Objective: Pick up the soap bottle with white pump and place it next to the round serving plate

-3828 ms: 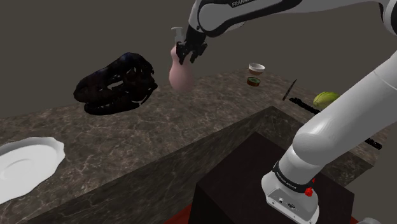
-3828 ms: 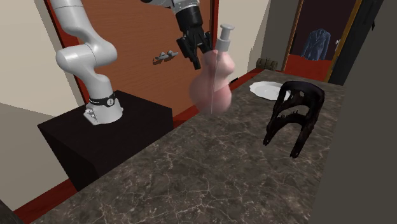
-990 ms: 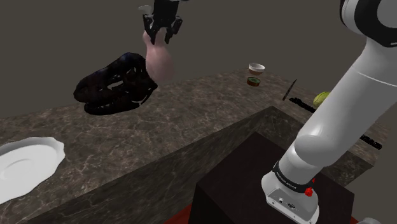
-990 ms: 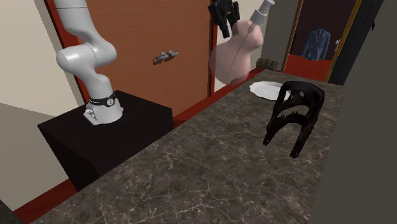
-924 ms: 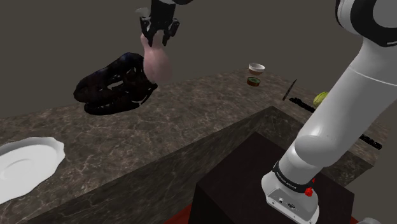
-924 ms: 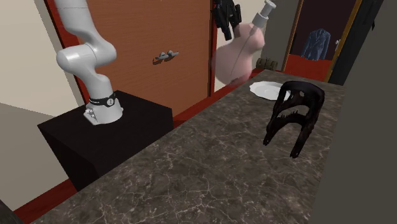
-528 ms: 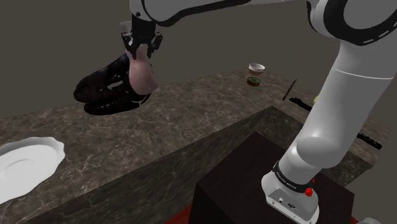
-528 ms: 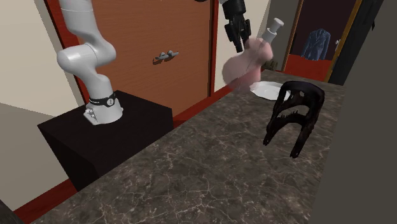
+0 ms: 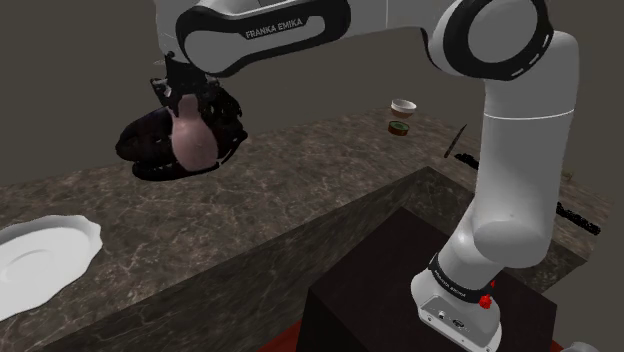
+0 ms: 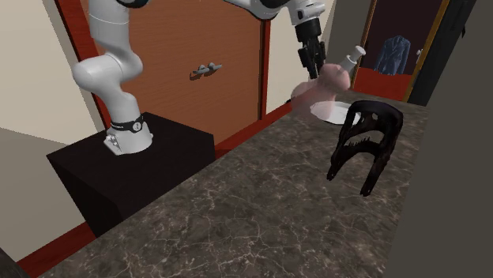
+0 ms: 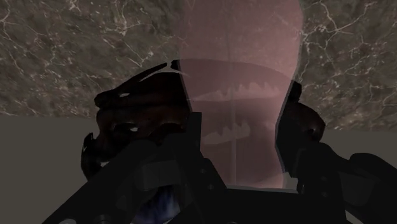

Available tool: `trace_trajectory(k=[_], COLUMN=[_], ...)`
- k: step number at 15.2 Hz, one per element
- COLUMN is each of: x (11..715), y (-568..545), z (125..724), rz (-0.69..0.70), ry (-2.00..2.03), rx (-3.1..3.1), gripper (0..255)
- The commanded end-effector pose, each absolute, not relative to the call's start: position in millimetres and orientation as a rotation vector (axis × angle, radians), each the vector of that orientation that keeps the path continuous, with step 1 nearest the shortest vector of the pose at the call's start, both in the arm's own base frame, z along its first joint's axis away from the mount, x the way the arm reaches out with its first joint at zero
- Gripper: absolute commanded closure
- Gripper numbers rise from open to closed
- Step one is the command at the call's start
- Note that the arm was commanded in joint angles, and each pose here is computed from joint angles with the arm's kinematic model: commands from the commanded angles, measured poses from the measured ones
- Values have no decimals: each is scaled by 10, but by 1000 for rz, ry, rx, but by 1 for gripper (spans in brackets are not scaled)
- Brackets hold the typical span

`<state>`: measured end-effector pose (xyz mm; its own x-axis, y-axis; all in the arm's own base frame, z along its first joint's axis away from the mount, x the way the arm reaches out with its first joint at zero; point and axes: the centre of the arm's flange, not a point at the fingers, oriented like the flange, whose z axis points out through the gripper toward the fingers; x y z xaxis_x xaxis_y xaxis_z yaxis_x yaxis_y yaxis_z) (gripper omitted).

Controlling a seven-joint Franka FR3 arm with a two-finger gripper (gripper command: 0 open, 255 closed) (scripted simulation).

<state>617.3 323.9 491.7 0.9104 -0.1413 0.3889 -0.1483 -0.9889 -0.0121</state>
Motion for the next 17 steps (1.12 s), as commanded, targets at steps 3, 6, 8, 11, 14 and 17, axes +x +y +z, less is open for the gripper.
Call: trace_trajectory(k=[3,6,8,11,14,17], x=[6340,6464,6540,6540,6540,6540], y=[3622,3918,4100,4100,4100,4100], z=[4603,4371,4228,4069,3911,3753], rz=[623,623,623,623,623,623], ry=[-233,-233,-233,-233,-233,-233], rx=[3052,3052,3052,3052,3052,3052], gripper=[255,255,255,255,255,255])
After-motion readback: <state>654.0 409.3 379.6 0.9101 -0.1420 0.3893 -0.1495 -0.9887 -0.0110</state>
